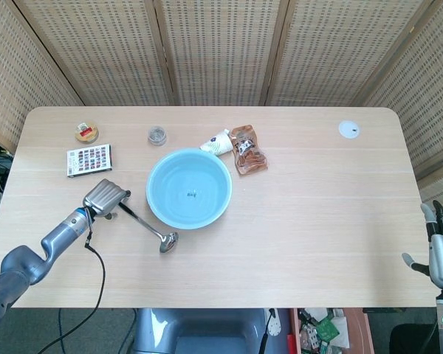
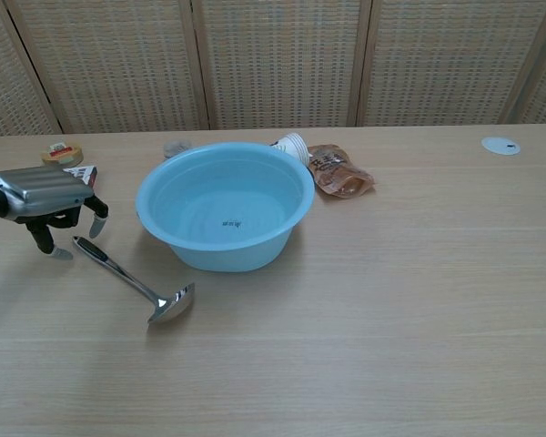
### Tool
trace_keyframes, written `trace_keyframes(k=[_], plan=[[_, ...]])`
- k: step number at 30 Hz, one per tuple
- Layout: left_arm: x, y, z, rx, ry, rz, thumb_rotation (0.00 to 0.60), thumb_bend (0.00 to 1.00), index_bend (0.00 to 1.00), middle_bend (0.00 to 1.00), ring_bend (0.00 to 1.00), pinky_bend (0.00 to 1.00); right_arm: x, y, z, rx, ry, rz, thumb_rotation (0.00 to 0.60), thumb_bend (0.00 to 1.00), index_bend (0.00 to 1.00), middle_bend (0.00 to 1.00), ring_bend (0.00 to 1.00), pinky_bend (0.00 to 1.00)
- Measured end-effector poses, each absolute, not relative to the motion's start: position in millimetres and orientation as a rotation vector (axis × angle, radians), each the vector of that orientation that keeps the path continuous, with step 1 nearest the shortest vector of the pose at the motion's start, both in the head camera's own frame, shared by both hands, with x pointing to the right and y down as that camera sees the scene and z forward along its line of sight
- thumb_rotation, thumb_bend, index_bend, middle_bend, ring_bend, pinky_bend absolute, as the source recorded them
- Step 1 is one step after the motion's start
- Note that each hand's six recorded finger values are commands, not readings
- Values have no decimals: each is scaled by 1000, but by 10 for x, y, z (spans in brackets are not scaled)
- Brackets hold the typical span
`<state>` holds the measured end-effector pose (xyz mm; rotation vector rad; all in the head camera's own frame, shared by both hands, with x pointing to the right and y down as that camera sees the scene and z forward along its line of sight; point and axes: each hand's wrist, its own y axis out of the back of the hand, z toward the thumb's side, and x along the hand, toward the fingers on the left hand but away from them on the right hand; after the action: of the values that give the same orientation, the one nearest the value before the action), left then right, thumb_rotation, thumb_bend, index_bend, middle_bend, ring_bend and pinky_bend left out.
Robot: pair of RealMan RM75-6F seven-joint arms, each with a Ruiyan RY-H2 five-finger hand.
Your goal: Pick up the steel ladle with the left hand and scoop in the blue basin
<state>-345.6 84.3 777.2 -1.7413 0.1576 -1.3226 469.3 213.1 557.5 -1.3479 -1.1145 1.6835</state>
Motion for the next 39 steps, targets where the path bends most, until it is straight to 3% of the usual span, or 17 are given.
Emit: trace_keyframes(k=[29,32,36,39], plan=[[-3075,958,7997,-1736,14,-1273,600,326,520,1000,981,1000,4730,2132,5591,-1357,-1119,1701,600,0,0,0,0,0],[-3065,963,8014,-1734,-2,-1277,600,328,606,1000,981,1000,4726,2133,5594,-1360,-1118,1701,600,0,0,0,0,0],[-3044,957,8027,-1727,-22,-1278,600,386,839,1000,981,1000,4724,2133,5590,-1363,-1122,1698,600,0,0,0,0,0],[-3046,943,8016,-1719,-20,-1276,600,414,915,1000,981,1000,4727,2135,5585,-1364,-1124,1697,600,0,0,0,0,0]])
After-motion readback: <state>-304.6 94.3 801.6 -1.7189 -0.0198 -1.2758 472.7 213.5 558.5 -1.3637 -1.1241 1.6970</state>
